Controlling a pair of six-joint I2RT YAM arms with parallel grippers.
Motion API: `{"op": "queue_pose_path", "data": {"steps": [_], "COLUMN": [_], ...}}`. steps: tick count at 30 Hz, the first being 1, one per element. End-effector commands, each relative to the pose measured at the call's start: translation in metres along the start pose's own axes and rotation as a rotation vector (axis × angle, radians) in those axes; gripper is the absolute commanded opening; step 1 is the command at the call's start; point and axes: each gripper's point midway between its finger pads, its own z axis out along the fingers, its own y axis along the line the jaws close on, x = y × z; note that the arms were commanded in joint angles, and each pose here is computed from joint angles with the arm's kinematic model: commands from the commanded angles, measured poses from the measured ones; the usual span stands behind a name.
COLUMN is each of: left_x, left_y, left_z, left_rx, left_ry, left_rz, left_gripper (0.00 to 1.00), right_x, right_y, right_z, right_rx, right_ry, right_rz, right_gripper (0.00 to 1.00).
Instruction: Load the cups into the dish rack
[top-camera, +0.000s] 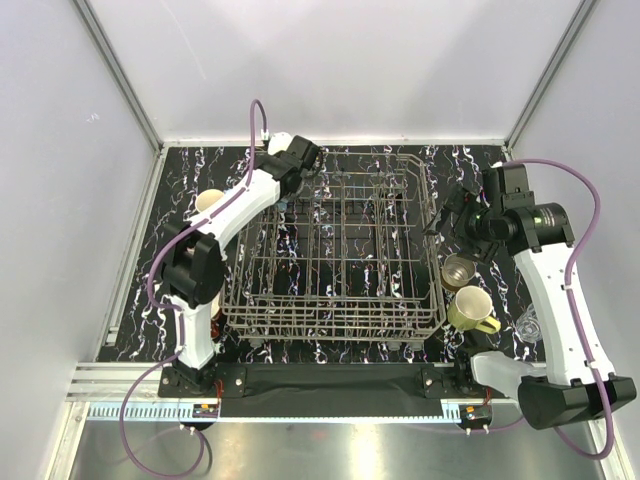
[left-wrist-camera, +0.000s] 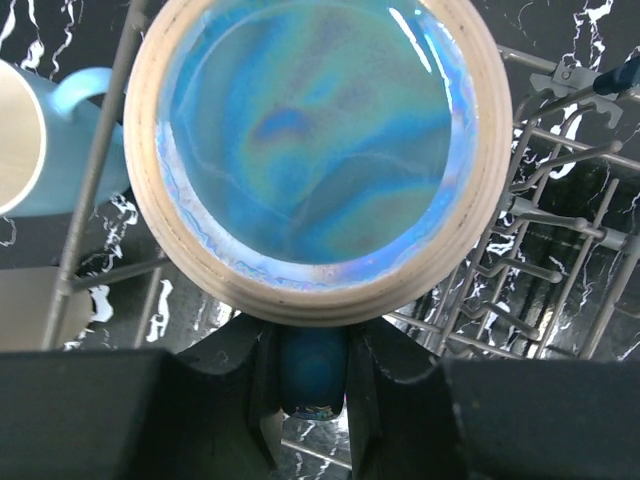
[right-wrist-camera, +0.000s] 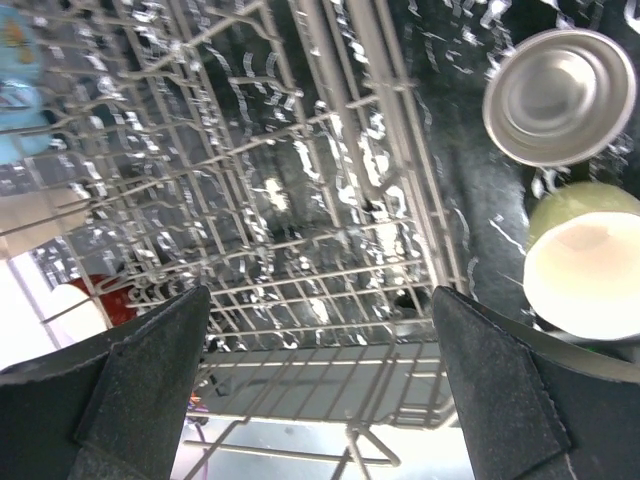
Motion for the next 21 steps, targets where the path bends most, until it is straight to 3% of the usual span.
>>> {"op": "queue_pose_path", "data": {"steps": [1,6,9,14,21], "left_x": [-0.010,0.003,0.021,0.039,0.039], "left_y": [-0.003,-0.009,-0.003,-0.005,-0.010], "left_z": [0.000,0.012,0.022,0.031,0.032], "left_rx": [-0.021,-0.024,-0.048,-0.036,0.019], "left_ry": [-0.057,-0.042,-0.026,-0.002,-0.002], "left_rz": [-0.097,-0.116,-0.129,-0.131,-0.152], "left_gripper": [0.00,0.00,0.00,0.06,0.35], "right_x": [-0.011,-0.008,0.000,0.006,-0.014], "right_y": [0.022,-0.011,-0.031,-0.032,-0.054], "right_z": [-0.011,0.000,0.010,0.009,-0.008], "right_rx": [-0.121,0.022,0.127,0.112,0.214], "right_ry": [-0.069,-0.079,-0.021,-0.014,-0.176], "right_rz": [-0.002,-0.087,-0.091,-0.113,-0.095], "right_gripper": [1.00,1.00,1.00,1.00,1.00]}}
